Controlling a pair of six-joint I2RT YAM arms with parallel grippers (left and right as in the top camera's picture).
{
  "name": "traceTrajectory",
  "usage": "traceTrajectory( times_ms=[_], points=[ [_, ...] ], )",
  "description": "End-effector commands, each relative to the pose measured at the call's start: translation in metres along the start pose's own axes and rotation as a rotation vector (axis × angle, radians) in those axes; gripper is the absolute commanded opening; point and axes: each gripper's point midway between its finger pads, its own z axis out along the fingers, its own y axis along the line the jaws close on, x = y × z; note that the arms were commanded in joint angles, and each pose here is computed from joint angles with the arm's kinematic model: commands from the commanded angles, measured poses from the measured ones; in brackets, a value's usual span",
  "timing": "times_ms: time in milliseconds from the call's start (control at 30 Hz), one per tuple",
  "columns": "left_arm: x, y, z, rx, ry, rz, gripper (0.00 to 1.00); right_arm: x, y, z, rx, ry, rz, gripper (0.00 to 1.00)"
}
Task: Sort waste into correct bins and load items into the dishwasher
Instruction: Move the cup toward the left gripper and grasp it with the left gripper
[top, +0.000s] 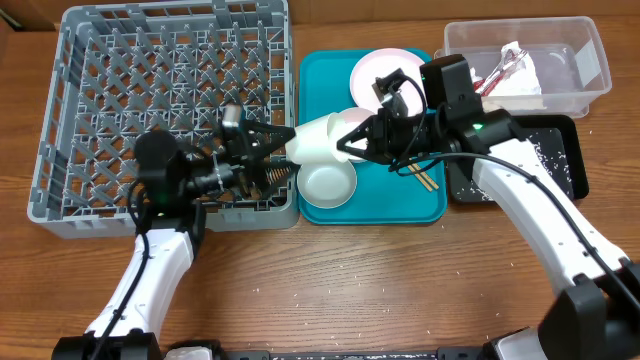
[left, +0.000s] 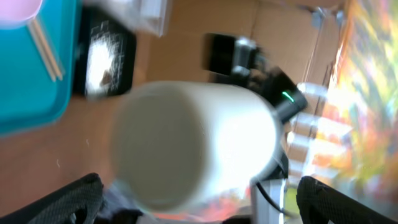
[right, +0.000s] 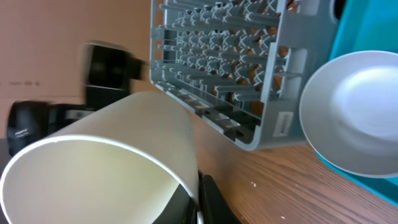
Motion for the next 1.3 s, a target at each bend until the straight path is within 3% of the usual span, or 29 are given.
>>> traceTrajectory(
  times_ms=[0,300,533,1133,1267],
  points=[
    [0.005,-0.022,-0.009,0.041,0.042,0.22,1.0,0.006,0.012,0.009,-0.106,0.071,-0.013,0.04],
    [0.019,-0.024,-0.01,0.046,0.12,0.266,1.0,0.0,0.031,0.018,-0.223,0.096,-0.084,0.04],
    [0.024,-0.023,-0.011,0.043,0.148,0.266,1.0,-0.016,0.043,-0.003,-0.312,0.07,-0.125,0.04],
    [0.02,-0.024,-0.011,0.041,0.129,0.208,1.0,0.014,0.021,0.05,-0.222,0.177,-0.066,0.04],
    [0.02,-0.024,-0.011,0.041,0.126,0.205,0.93,0.013,0.022,0.05,-0.224,0.174,-0.068,0.04]
  ],
)
